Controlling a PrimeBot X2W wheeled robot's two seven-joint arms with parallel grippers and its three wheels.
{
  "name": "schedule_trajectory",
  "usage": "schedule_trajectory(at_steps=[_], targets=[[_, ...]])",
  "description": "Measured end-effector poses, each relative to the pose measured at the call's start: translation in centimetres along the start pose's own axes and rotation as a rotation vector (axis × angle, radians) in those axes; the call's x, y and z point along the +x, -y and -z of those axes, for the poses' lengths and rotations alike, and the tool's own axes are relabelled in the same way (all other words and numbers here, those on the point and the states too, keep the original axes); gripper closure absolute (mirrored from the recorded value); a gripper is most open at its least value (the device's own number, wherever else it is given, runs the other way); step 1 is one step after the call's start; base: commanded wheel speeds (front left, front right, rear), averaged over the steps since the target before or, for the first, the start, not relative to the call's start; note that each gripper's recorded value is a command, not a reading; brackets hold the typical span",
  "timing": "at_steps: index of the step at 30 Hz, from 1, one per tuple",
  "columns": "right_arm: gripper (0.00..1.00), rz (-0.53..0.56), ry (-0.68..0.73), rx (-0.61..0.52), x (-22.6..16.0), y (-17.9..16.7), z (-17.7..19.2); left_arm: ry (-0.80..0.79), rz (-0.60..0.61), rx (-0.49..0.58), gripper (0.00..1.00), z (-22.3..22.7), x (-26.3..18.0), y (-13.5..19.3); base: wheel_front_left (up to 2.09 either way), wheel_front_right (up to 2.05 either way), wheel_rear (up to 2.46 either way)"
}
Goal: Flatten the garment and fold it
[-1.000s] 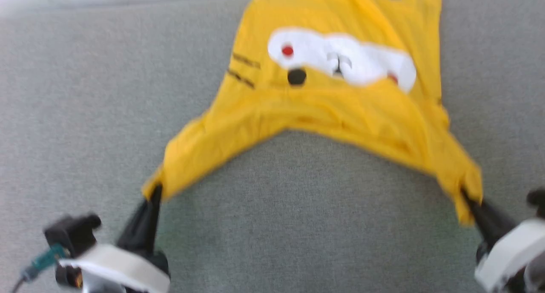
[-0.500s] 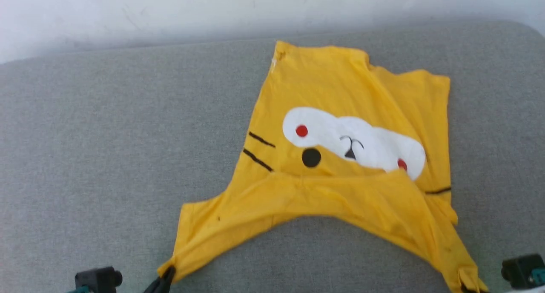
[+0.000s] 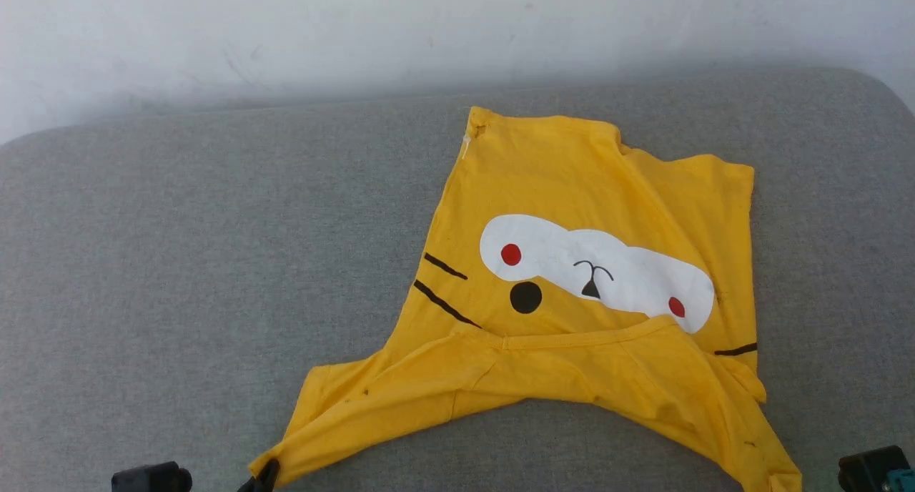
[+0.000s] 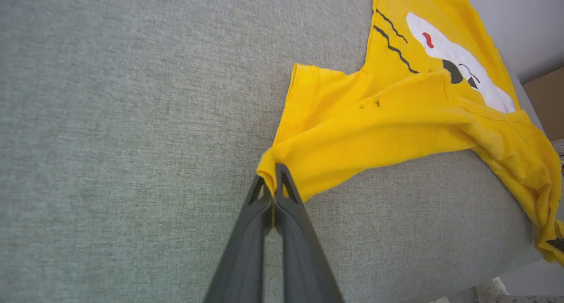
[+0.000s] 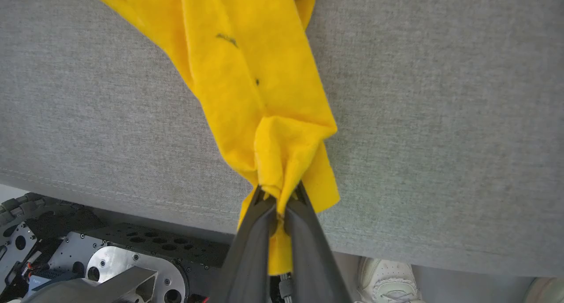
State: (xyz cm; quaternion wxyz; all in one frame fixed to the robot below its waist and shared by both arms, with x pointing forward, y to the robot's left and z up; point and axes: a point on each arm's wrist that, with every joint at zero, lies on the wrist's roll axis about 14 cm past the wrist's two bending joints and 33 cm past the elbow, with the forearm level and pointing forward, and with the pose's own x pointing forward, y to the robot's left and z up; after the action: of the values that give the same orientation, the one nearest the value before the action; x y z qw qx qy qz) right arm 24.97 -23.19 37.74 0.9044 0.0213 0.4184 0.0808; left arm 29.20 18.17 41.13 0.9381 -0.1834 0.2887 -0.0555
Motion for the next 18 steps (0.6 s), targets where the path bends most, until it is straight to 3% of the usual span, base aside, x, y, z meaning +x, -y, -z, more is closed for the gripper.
schedule_trajectory(at_steps=[3, 5, 7, 8, 13, 18], targets=[[0.96, -0.008, 0.009, 0.004, 0.0, -0.4, -0.1, 0.024, 0.007, 0.002, 1.00, -0.5, -0.3, 0.3, 0.00, 0.00, 0.00], [0.80, -0.015, 0.017, 0.009, 0.1, -0.7, -0.3, 0.038, 0.014, 0.001, 1.00, -0.7, -0.4, 0.5, 0.00, 0.00, 0.00], [0.32, -0.020, 0.028, 0.023, 0.2, -0.9, -0.6, 0.050, 0.017, 0.001, 1.00, -0.9, -0.6, 0.7, 0.00, 0.00, 0.00], [0.00, -0.021, 0.037, 0.032, 0.2, -1.0, -0.8, 0.053, 0.018, 0.002, 1.00, -1.0, -0.6, 0.7, 0.00, 0.00, 0.00], [0.00, -0.037, 0.140, 0.094, 0.2, -1.0, -4.4, 0.057, 0.023, 0.009, 1.00, -1.3, -0.4, 0.9, 0.00, 0.00, 0.00], [0.00, 0.045, 0.423, 0.054, -2.0, 2.6, -15.0, 0.066, 0.027, 0.020, 1.00, -2.0, 0.1, 1.2, 0.00, 0.00, 0.00]])
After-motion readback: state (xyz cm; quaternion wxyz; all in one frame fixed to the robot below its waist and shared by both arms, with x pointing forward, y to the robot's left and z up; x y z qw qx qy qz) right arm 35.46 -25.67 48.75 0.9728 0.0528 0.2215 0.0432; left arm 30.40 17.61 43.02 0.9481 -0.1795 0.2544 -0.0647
